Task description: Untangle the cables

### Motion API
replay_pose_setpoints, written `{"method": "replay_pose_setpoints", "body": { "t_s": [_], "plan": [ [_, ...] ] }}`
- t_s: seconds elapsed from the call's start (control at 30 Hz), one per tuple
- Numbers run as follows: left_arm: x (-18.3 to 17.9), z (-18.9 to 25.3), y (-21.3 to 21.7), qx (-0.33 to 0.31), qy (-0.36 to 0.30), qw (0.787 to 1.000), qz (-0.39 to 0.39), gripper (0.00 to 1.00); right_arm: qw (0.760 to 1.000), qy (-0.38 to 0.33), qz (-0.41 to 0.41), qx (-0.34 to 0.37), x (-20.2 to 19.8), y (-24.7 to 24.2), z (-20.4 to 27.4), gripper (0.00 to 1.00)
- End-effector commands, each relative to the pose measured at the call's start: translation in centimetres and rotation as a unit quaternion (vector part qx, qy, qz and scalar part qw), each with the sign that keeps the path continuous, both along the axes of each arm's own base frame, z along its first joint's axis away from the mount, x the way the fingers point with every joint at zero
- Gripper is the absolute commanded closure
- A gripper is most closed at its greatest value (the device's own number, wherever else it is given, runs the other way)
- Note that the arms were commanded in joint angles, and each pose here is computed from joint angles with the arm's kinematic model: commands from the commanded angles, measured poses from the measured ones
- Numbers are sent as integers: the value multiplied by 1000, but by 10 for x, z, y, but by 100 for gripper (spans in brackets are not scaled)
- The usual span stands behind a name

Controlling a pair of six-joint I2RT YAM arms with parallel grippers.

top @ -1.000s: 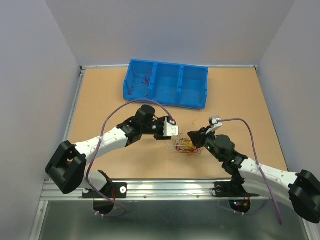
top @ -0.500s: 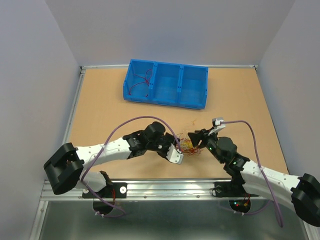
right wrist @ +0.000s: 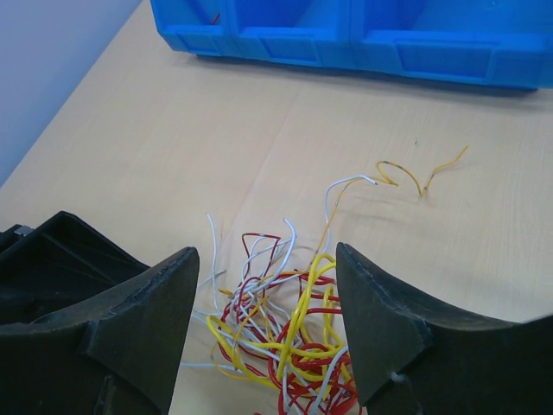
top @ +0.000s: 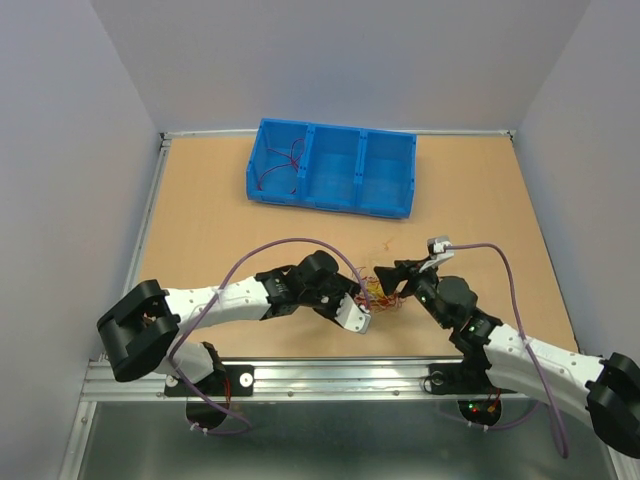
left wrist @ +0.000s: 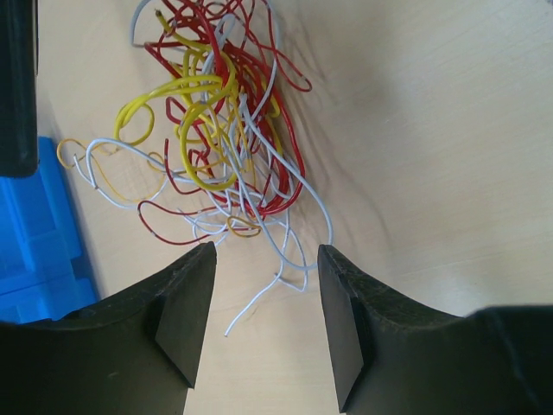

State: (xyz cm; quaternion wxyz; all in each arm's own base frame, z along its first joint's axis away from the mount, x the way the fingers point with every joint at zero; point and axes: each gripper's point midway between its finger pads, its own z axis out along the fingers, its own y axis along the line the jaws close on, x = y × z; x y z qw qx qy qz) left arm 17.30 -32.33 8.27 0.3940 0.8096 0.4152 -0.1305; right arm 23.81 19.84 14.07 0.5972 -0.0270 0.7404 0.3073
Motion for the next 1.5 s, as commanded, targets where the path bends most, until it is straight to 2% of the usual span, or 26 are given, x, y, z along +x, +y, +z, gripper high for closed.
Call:
{"method": "replay_pose_setpoints", "body": {
  "t_s": [0.0,0.2,0.33,0.37,0.4,0.53,0.63,0.83,1.03,1.1,1.13,1.3,1.47],
  "plan": [
    [8,12,3,-2,-30,999,11,39,1000,-15,-6,1,-1,-4,2,30],
    [7,23,2,-20,-32,999,13,36,1000,-17,-3,2,-2,-4,2,29],
    [7,44,3,-55,-48,997,14,34,1000,-19,-3,2,-3,-5,3,27],
    [6,44,5,-57,-50,997,12,15,1000,-20,-2,2,-3,-5,3,25],
    [7,51,6,-69,-56,996,17,1,1000,-19,-1,1,-3,-4,3,25],
    [7,59,8,-81,-64,994,18,1,1000,-21,0,1,-4,-4,4,21],
    [0,46,8,-65,-50,997,-3,1,1000,-19,2,1,-4,-4,3,20],
    [-4,15,5,-8,-26,1000,-10,8,1000,-22,2,4,-5,-4,5,19],
    [-4,5,2,7,-20,1000,-7,14,1000,-27,-4,8,-5,-8,7,19],
    [-3,9,-3,-8,-19,1000,-6,23,1000,-29,-2,12,-6,-7,7,19],
    [-3,8,-5,-9,-18,1000,-3,31,1000,-29,-3,10,-6,-8,7,19],
    [-5,9,-16,-26,-8,1000,-2,43,1000,-25,-3,11,-5,-7,6,19],
    [-12,-6,-24,-6,0,1000,-3,60,1000,-22,-6,10,-2,-5,7,19]
  ]
}}
